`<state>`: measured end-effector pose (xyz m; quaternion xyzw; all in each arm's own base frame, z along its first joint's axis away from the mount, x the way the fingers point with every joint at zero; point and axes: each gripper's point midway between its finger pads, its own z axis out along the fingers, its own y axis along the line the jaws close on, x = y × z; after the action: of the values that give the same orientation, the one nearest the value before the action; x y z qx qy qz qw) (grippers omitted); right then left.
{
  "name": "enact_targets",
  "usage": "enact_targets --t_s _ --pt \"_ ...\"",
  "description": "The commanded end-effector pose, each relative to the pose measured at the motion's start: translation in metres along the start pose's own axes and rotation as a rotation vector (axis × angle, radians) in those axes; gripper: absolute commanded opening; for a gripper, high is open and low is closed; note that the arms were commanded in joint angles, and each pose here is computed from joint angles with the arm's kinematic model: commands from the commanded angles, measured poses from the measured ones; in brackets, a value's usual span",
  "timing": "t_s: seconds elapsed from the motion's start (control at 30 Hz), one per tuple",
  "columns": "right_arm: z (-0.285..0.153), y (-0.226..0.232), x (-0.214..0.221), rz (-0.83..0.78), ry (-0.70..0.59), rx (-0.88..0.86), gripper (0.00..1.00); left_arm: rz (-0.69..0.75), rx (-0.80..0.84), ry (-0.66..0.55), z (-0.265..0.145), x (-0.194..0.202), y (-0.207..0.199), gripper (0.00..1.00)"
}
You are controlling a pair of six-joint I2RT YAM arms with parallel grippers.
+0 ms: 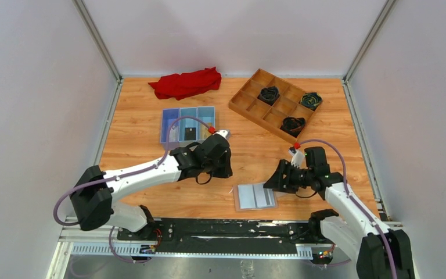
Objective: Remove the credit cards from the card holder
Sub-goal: Remove the credit card from the card holder.
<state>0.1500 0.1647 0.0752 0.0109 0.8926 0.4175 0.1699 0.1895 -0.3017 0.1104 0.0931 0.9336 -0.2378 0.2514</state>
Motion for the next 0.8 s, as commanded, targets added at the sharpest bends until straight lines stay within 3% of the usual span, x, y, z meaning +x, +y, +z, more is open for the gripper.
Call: enact_targets --t_s 0.0,0.17,0.43,0.6,0.77 --pt "0.010 -0.005 0.010 -0.024 0.044 -0.003 0.62 -0.025 0.100 -0.057 -0.010 -0.009 -0.016 0.23" --pt "0.018 -0.008 0.021 0.004 0.095 0.013 0.66 0.119 0.155 -0.042 -0.017 -0.015 -0.029 0.23" --pt "0.007 -0.003 0.003 -0.012 0.040 0.116 0.70 0.329 0.126 0.059 -0.008 -0.023 -0.037 0.21" --pt "-0.002 0.007 -0.023 -0.059 -0.039 0.155 0.72 0.375 0.157 0.027 0.004 -0.035 -0.046 0.23" --pt "-0.009 0.018 -0.054 -0.096 -0.093 0.200 0.72 0.342 0.171 0.069 0.015 -0.053 -0.049 0.24"
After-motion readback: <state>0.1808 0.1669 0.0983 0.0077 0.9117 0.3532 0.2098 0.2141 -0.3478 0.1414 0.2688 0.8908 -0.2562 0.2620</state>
